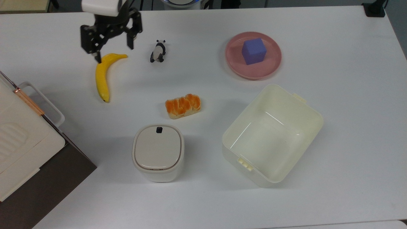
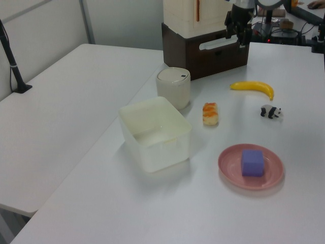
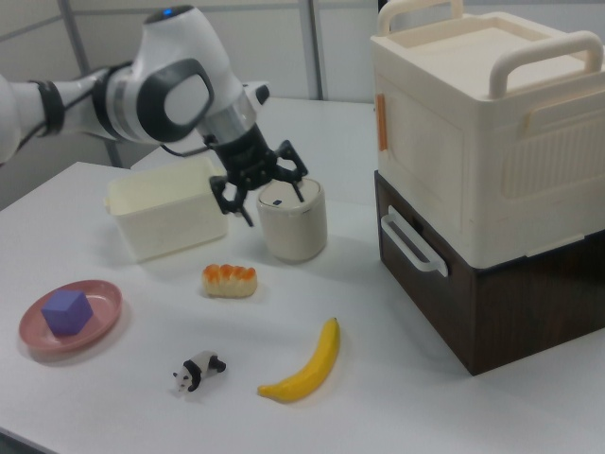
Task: Slide the drawer open
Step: 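Lower the gripper and hook it onto the white drawer handle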
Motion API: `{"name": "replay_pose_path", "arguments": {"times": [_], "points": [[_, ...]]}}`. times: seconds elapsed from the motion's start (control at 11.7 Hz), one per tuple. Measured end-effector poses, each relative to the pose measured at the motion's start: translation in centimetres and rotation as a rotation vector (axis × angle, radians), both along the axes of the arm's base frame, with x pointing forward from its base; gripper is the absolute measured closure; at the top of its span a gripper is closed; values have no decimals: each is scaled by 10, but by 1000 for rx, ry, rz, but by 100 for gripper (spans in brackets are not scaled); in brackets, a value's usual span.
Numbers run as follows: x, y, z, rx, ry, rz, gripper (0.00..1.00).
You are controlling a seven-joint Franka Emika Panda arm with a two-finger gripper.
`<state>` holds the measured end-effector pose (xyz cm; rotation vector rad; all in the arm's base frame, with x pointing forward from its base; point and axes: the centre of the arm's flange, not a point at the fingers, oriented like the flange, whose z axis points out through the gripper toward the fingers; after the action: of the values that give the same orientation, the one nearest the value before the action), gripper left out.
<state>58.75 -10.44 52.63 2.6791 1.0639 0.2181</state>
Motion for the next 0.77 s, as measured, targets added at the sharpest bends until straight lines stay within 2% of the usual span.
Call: {"name": "replay_pose_path", "arguments": {"times": [0.34, 0.6, 0.77], "points": [[14, -47, -55, -127, -158, 45, 0], [21, -78, -83, -173, -235, 61, 0], [23, -96, -97, -196, -267, 68, 4]]}}
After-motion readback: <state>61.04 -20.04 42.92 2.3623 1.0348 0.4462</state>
